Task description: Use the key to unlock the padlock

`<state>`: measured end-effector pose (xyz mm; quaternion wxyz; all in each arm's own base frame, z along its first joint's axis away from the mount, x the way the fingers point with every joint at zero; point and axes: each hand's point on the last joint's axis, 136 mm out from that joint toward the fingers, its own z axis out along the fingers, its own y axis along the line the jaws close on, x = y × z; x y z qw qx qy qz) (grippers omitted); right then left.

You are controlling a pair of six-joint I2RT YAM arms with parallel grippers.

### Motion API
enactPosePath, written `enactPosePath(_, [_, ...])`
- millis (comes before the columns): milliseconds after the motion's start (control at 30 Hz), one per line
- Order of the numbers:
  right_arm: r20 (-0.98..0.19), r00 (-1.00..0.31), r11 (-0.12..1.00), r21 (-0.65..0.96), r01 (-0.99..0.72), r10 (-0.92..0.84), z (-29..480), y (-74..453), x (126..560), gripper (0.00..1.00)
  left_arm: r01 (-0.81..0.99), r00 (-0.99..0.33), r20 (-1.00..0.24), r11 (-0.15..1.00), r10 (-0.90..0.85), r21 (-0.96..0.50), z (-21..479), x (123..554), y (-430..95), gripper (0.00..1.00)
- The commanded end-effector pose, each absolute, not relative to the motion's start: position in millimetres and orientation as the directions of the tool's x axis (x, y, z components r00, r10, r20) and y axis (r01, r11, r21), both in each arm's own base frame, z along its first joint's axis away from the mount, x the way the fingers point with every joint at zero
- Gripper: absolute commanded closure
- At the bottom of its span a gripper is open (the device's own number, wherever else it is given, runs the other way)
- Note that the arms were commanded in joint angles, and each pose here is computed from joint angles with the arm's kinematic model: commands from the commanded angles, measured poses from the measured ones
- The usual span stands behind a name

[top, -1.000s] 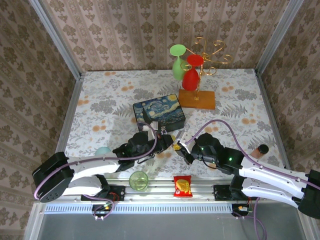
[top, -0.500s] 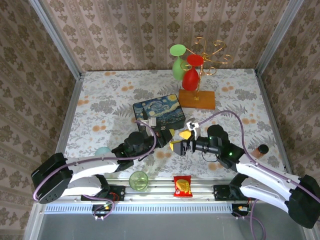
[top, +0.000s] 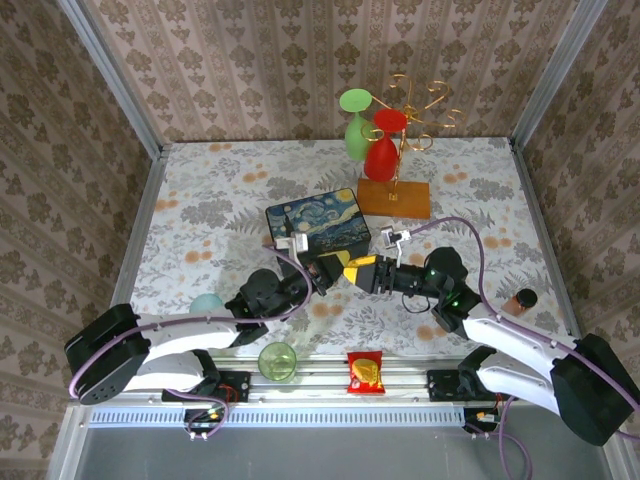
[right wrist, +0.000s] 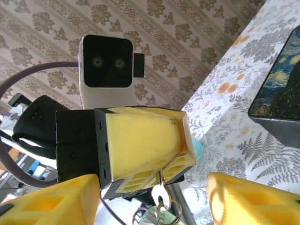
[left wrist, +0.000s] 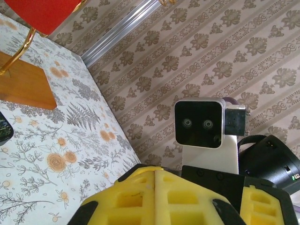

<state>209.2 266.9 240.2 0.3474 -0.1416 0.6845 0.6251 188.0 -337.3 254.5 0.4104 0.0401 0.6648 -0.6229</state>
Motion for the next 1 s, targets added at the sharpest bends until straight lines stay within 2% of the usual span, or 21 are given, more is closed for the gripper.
enactPosePath(0, [-0.671,-0.695,0.101,0.734,-0.671,0.258,256,266,200,0.40,0.614,-0.596,-0.602,0.182,-0.531,-0.768,283,189,-329,1.00])
enactPosePath(100, [-0.674,-0.695,0.096,0.732,-0.675,0.250,255,267,199,0.42,0.615,-0.593,-0.594,0.171,-0.543,-0.770,286,189,-328,1.00])
enactPosePath(333, [-0.674,-0.690,0.072,0.727,-0.683,0.264,259,269,199,0.41,0.636,-0.605,-0.550,0.066,-0.576,-0.769,305,185,-331,1.00])
enactPosePath(467, [-0.675,-0.683,0.052,0.721,-0.691,0.280,265,270,201,0.42,0.628,-0.620,-0.541,0.054,-0.568,-0.776,302,186,-336,1.00])
enactPosePath(733, [-0.668,-0.684,0.025,0.721,-0.693,0.293,268,272,203,0.60,0.598,-0.637,-0.522,0.063,-0.567,-0.799,289,190,-340,1.00])
enactPosePath(900, [-0.668,-0.684,0.028,0.721,-0.692,0.294,265,271,202,0.65,0.607,-0.631,-0.528,0.062,-0.568,-0.792,292,190,-339,1.00])
enactPosePath(967, [-0.665,-0.685,0.035,0.724,-0.689,0.297,263,270,202,0.71,0.604,-0.632,-0.523,0.060,-0.572,-0.795,293,190,-339,1.00])
